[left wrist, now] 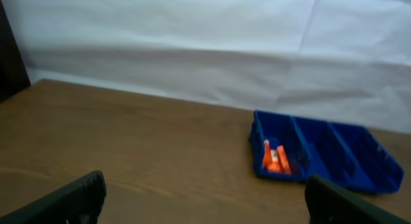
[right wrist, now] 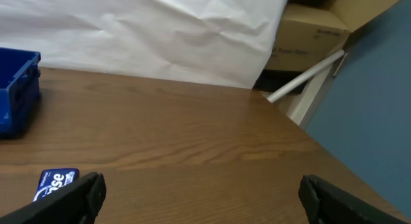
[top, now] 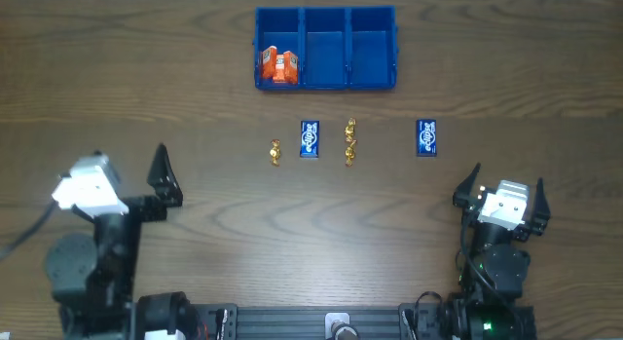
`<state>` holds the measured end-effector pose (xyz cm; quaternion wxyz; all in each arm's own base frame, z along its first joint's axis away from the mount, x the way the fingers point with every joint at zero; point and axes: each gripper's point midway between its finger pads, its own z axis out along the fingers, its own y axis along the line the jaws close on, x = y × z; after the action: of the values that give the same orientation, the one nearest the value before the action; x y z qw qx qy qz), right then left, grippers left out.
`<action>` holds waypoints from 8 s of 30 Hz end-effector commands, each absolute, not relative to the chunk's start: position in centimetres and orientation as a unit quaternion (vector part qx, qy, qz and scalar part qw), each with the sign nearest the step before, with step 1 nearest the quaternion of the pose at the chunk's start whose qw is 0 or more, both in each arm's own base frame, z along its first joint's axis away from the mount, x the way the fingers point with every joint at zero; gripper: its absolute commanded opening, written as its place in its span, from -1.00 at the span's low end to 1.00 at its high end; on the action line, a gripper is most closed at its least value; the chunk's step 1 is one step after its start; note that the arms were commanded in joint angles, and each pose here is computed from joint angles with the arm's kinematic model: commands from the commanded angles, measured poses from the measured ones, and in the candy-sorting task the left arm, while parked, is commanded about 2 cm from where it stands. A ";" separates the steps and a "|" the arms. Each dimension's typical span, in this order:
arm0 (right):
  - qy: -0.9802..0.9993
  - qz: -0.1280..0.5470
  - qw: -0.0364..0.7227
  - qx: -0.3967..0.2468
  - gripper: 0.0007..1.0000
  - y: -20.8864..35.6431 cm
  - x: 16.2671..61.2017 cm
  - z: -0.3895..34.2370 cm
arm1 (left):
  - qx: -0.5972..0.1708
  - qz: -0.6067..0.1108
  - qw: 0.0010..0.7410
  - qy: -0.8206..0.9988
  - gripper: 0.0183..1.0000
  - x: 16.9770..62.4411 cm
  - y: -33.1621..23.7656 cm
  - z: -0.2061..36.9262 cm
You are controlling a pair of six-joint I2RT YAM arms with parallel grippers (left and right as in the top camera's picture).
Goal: Sort Candies Into Trays
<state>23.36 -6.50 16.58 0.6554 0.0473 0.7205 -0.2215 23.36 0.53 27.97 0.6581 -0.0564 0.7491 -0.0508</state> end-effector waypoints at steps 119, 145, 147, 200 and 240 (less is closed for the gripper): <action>0.997 0.026 0.077 0.000 1.00 1.7 37.6 8.7 | 0.049 -0.095 0.653 0.750 1.00 24.1 -3.2 14.3; 1.000 -0.006 -0.005 0.028 0.88 1.5 37.8 0.1 | 0.049 -0.095 0.653 0.749 1.00 24.1 -3.2 14.3; 1.000 -0.007 -0.007 0.028 0.84 1.5 37.8 -0.1 | 0.049 -0.095 0.653 0.750 1.00 24.1 -3.2 14.3; 0.938 0.074 0.339 -0.001 -0.59 18.7 48.2 26.6 | 0.049 -0.095 0.653 0.749 1.00 24.1 -3.2 14.3; 0.937 0.025 0.349 0.016 -0.57 22.4 54.0 16.9 | 0.049 -0.095 0.653 0.749 1.00 24.1 -3.2 14.3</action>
<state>53.61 22.33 16.64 0.3387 0.0064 0.9403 0.0312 24.20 -2.74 15.90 0.6704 0.0377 0.7355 -0.0900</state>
